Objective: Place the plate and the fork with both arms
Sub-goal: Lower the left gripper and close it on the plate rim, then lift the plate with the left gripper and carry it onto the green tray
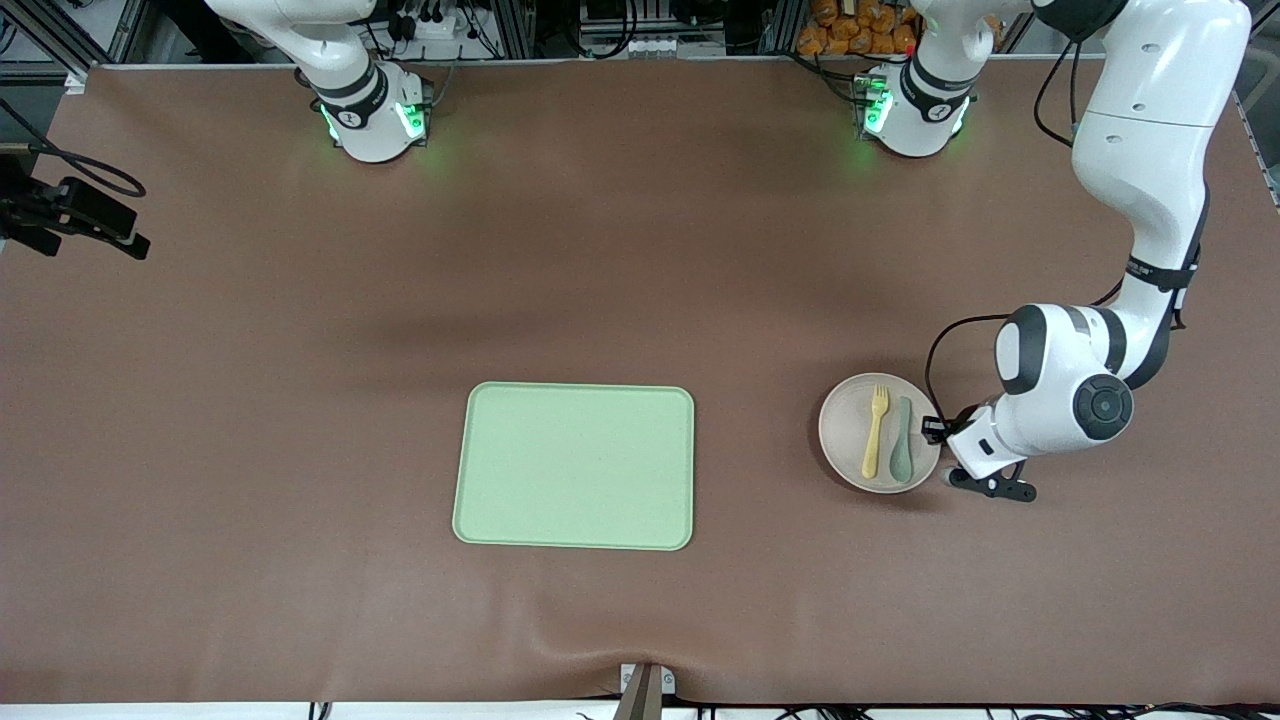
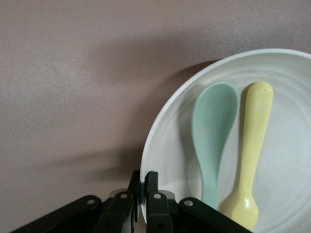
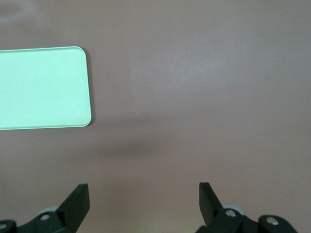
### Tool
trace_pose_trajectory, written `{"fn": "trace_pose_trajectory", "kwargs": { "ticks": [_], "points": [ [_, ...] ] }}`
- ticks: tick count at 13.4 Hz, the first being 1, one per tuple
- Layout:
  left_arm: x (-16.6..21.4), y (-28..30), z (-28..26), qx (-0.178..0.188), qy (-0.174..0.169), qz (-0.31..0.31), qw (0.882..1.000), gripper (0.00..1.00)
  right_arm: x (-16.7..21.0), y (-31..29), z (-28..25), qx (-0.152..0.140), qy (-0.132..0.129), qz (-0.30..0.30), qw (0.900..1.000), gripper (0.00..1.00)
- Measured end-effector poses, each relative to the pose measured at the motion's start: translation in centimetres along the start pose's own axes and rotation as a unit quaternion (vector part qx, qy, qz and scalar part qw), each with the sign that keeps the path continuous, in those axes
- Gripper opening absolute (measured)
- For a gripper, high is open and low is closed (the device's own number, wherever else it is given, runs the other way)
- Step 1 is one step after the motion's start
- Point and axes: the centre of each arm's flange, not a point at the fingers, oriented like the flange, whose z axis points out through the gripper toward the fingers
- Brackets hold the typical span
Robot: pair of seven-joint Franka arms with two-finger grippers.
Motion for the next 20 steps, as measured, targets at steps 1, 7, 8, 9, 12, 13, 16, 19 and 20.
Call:
{"fn": "trace_pose_trajectory", "kwargs": {
  "ticks": [1, 7, 8, 9, 12, 13, 16, 19, 20],
  "points": [
    [0.0, 0.0, 0.0, 0.0, 0.0, 0.0, 1.0, 0.08, 0.0, 0.0, 0.0, 0.0, 0.0, 0.0, 1.0, 1.0],
    [0.4, 1.4, -4.1, 0.002, 0.012, 0.011, 1.0, 0.05, 0.0, 0.0, 0.0, 0.0, 0.0, 0.0, 1.0, 1.0],
    [0.4, 1.8, -5.8, 0.001, 0.016, 0.011, 1.0, 0.05, 0.0, 0.0, 0.0, 0.0, 0.0, 0.0, 1.0, 1.0],
    [0.3, 2.3, -7.6, -0.006, 0.023, 0.008, 1.0, 0.05, 0.0, 0.0, 0.0, 0.0, 0.0, 0.0, 1.0, 1.0],
    [0.1, 4.2, -11.6, -0.03, 0.043, 0.0, 0.999, 0.05, 0.0, 0.0, 0.0, 0.0, 0.0, 0.0, 1.0, 1.0],
    [0.0, 5.1, -12.3, -0.035, 0.045, -0.003, 0.998, 0.05, 0.0, 0.0, 0.0, 0.0, 0.0, 0.0, 1.0, 1.0],
    [0.5, 8.9, -13.6, -0.049, 0.041, -0.025, 0.998, 0.05, 0.0, 0.0, 0.0, 0.0, 0.0, 0.0, 1.0, 1.0],
    [1.1, 14.0, -15.5, -0.065, 0.041, -0.053, 0.996, 0.05, 0.0, 0.0, 0.0, 0.0, -0.001, 0.0, 1.0, 1.0],
    [1.3, 16.1, -15.9, -0.068, 0.042, -0.063, 0.995, 0.05, 0.0, 0.0, 0.0, 0.0, -0.001, 0.0, 1.0, 1.0]
  ]
}}
